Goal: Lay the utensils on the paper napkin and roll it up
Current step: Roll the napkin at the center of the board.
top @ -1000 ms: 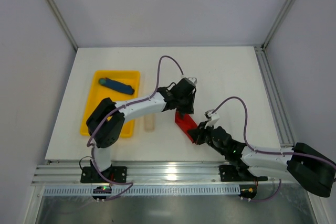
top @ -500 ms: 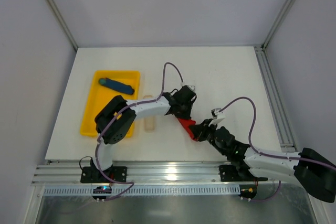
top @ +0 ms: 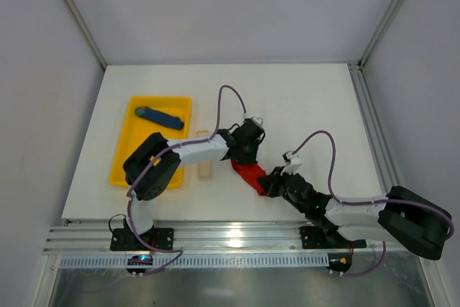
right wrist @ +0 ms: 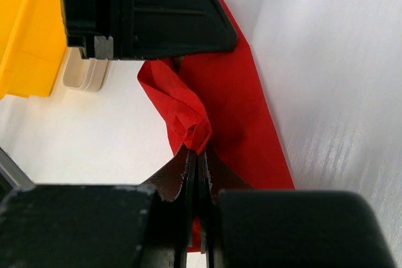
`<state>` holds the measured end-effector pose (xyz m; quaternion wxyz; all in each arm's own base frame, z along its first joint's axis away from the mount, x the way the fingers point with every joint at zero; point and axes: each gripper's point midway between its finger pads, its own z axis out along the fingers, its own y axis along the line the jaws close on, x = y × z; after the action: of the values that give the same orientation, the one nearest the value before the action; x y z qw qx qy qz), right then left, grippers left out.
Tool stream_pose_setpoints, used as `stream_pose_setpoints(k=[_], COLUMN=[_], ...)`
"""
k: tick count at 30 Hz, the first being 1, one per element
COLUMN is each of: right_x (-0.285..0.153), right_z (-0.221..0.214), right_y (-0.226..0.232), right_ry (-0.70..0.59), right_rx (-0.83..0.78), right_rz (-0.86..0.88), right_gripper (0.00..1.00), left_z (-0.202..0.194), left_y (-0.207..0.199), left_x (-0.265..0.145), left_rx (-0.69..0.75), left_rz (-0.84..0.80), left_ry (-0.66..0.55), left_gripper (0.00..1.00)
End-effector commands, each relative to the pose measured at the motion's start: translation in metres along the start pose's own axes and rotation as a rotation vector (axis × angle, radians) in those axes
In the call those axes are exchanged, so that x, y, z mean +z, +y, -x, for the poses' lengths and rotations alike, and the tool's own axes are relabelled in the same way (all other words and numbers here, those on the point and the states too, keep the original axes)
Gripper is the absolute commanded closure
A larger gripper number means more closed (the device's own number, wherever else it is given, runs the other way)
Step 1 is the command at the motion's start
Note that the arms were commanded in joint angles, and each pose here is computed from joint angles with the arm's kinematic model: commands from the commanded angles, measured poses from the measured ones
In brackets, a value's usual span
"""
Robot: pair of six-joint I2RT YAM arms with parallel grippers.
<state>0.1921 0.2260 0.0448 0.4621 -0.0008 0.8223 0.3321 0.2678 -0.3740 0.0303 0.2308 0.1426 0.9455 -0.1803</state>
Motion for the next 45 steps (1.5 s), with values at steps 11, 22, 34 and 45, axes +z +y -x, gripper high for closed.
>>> stream_pose_setpoints(k=[11, 22, 34, 45], right_x=[0.006, 0.019, 0.027, 0.026], right_z=[0.009, 0.013, 0.011, 0.011], right_y=[0.022, 0.040, 0.045, 0.050], right_ry=[-0.038, -0.047, -0.044, -0.052], right_rx=[0.031, 0.011, 0.002, -0.020], right_rz=[0.066, 0.072, 0.069, 0.085], right_gripper=[0.96, 0.96, 0.96, 0.96], left_z=[0.074, 0.003, -0.021, -0.024], left_y=[0.019, 0.033, 0.028, 0.015], left_x=[-0.103, -0.104, -0.077, -0.060], left_rx=[-0.147, -0.474, -0.588, -0.644], left_rz=[0.161, 0.119, 0.107, 0.099], left_ry=[-0.292, -0.156, -0.070, 0.000], left_gripper=[0.68, 0.47, 0.34, 0.34])
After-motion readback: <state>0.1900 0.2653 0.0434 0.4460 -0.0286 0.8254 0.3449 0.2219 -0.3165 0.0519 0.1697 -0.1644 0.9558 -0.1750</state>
